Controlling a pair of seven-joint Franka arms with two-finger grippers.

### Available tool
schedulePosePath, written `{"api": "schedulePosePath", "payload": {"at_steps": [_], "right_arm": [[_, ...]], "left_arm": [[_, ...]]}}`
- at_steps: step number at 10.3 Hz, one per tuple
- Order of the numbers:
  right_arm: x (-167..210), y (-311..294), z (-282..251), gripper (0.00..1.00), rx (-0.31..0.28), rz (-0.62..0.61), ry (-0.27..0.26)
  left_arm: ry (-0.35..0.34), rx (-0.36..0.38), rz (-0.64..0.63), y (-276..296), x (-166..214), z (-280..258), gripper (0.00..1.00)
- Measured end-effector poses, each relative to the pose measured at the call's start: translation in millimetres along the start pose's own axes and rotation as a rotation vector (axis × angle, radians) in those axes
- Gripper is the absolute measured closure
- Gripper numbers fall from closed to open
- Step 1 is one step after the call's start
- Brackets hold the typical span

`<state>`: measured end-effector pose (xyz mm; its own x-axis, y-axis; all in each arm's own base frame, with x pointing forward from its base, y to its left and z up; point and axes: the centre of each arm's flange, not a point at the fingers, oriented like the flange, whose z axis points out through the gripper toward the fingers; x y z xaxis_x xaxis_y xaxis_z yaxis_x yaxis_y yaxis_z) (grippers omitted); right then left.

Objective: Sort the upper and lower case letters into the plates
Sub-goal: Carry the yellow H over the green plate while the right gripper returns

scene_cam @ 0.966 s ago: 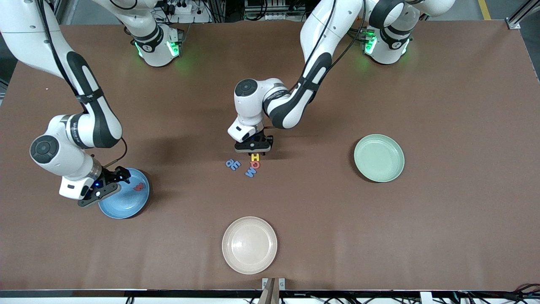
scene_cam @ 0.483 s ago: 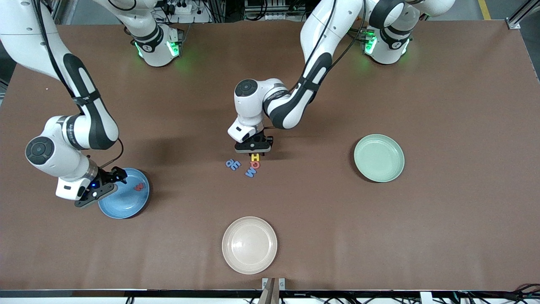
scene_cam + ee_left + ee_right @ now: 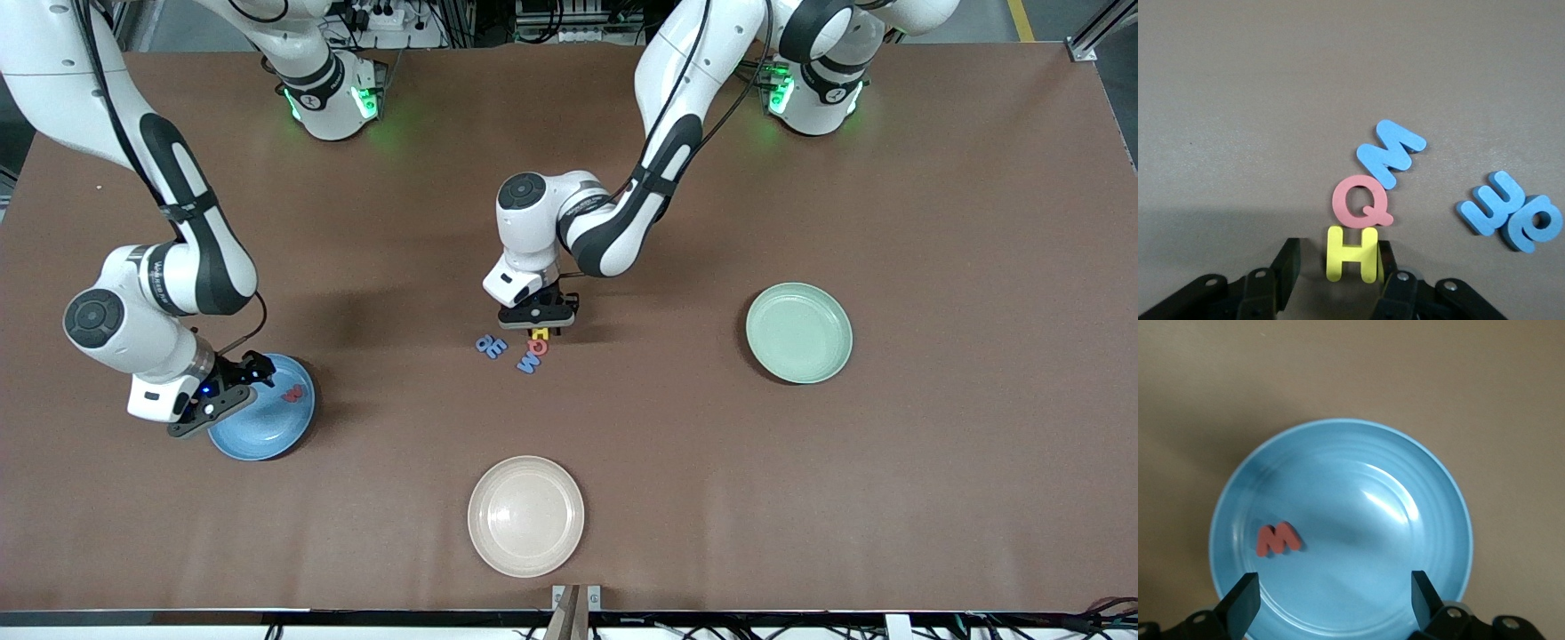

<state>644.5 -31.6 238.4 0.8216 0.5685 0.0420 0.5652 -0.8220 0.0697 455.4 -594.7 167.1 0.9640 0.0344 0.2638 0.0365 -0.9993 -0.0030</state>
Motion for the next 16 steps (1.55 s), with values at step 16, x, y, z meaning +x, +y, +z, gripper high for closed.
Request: {"api": "schedulePosePath", "payload": {"at_steps": [16], "right_arm": [[45, -73, 1, 0.00, 0.021, -0.081, -0.015]], "left_arm": [[-0.201, 0.214, -0.093, -55, 42, -5, 0.67]]}}
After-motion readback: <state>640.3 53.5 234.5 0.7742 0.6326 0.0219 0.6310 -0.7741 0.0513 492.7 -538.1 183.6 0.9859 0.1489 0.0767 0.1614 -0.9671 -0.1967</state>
